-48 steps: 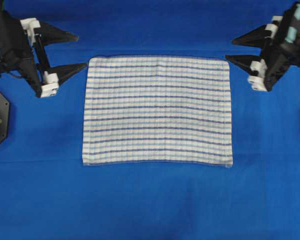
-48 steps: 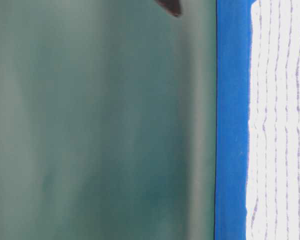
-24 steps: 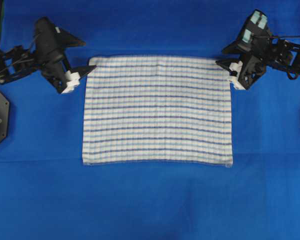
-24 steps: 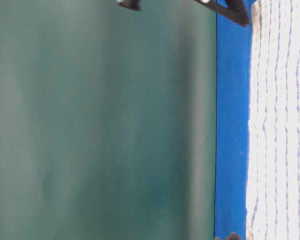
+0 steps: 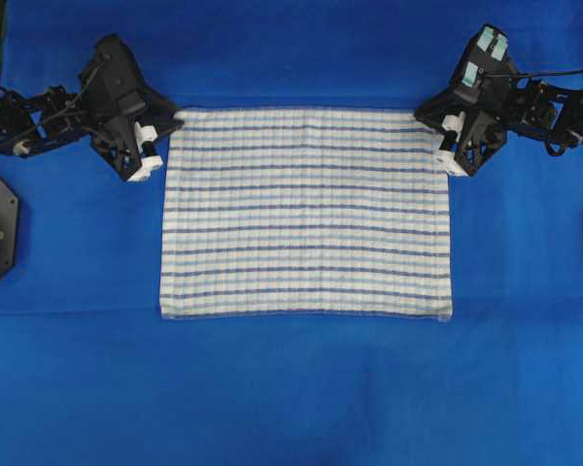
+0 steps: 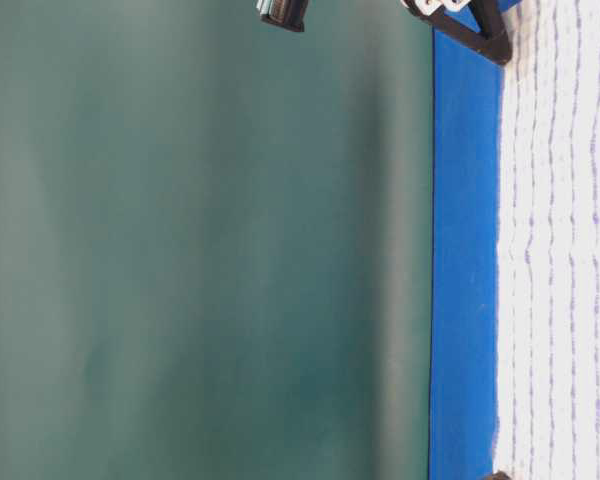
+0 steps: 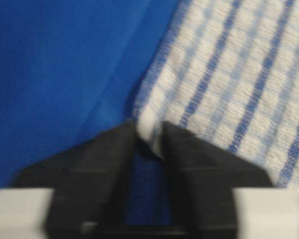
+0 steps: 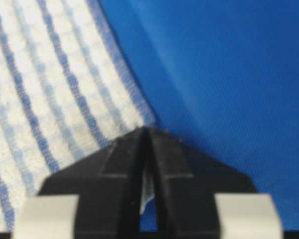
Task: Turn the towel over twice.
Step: 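Lift the far edge with both grippers and swing the towel upward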
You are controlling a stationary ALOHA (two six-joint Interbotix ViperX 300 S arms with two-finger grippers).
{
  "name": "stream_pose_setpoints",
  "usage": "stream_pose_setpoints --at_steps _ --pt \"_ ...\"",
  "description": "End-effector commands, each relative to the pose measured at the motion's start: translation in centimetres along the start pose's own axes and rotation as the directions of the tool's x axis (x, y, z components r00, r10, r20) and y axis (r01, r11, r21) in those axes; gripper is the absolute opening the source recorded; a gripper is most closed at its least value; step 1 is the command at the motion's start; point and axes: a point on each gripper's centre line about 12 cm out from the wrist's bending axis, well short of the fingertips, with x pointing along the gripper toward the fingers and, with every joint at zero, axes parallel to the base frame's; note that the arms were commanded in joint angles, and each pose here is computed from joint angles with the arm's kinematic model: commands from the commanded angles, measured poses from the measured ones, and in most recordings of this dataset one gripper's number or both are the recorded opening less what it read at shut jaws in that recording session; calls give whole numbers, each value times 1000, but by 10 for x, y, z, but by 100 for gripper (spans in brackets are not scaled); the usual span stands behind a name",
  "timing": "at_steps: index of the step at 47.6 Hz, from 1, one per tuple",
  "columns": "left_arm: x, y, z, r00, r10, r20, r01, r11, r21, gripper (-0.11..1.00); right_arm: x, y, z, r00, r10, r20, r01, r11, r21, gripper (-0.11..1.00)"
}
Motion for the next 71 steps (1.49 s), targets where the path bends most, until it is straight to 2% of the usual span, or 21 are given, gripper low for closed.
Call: stream_pose_setpoints --at_steps 1,3,11,17,30,38,49,58,71 --pt "0 1 3 1000 4 7 -4 1000 0 8 -1 -2 2 1000 -5 3 5 1000 1 3" --pt "0 1 4 1000 4 6 -4 1000 0 3 0 -2 2 1000 -5 0 5 1000 1 3" --pt "0 1 7 1000 4 16 -4 1000 -2 3 -3 -2 7 1000 -4 20 4 1000 1 3" --pt "-3 3 19 998 10 56 -10 1000 -4 3 -10 -2 18 998 -6 58 6 1000 7 3" --pt "-20 10 67 987 24 159 -25 1000 6 3 -32 -15 50 992 -40 117 38 999 24 3" --pt "-34 21 95 976 50 210 -62 997 52 3 -42 -34 71 986 -88 140 85 996 27 3" --pt "-51 46 124 953 126 277 -136 991 18 3 -51 -59 100 971 -151 183 149 989 25 3" --pt "-67 74 144 916 211 340 -214 976 -30 3 -59 -80 128 955 -199 218 199 980 25 3" --pt "-81 87 170 874 252 415 -254 966 -53 3 -77 -100 170 929 -246 277 254 967 4 3"
